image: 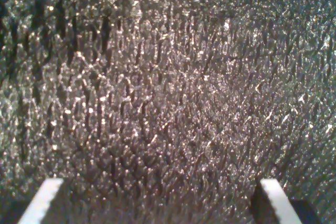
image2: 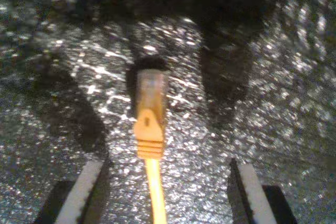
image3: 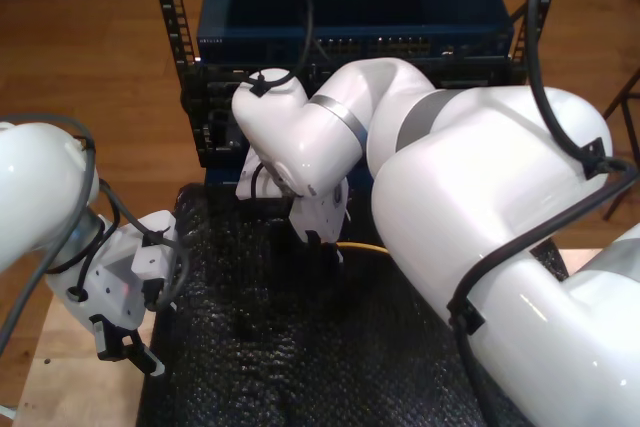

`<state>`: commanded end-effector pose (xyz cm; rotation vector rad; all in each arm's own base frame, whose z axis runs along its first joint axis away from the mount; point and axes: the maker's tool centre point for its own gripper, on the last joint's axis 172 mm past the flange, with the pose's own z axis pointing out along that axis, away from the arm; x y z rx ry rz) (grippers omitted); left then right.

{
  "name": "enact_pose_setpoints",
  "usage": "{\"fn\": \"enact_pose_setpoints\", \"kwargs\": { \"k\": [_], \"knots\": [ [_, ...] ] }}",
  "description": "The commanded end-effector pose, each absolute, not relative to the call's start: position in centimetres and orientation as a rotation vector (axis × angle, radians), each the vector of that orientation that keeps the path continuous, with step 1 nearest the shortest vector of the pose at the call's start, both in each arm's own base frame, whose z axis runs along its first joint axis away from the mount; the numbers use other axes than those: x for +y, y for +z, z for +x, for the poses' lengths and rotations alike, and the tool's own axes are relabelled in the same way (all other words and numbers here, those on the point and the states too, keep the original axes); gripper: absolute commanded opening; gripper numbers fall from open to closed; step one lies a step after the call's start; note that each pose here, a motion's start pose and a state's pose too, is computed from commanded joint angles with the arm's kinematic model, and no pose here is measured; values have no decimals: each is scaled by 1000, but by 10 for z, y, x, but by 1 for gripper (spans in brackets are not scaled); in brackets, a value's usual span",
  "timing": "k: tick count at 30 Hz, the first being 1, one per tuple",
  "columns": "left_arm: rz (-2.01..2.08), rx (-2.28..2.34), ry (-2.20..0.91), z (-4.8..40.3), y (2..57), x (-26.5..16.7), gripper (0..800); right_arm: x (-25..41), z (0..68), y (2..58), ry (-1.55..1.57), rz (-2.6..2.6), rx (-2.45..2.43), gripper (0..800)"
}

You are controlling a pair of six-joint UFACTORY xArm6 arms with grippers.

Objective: Grab the cable and plug it in

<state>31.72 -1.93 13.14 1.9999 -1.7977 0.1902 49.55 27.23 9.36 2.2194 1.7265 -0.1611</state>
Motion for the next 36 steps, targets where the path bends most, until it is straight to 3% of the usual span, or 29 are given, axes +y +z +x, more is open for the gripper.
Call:
{"fn": "enact_pose_setpoints", "kwargs": {
  "k": [9,15,32,36],
  "knots": [
    [1999,-1797,189,317,131,-19,800,278,501,86,-164,2221,1725,500],
    [1999,-1797,189,317,131,-19,800,285,500,82,-161,2222,1722,437],
    [2000,-1798,190,317,131,-19,800,284,501,82,-161,2188,1733,165],
    [2000,-1798,190,317,131,-19,800,284,501,82,-162,2187,1735,55]
  ]
}}
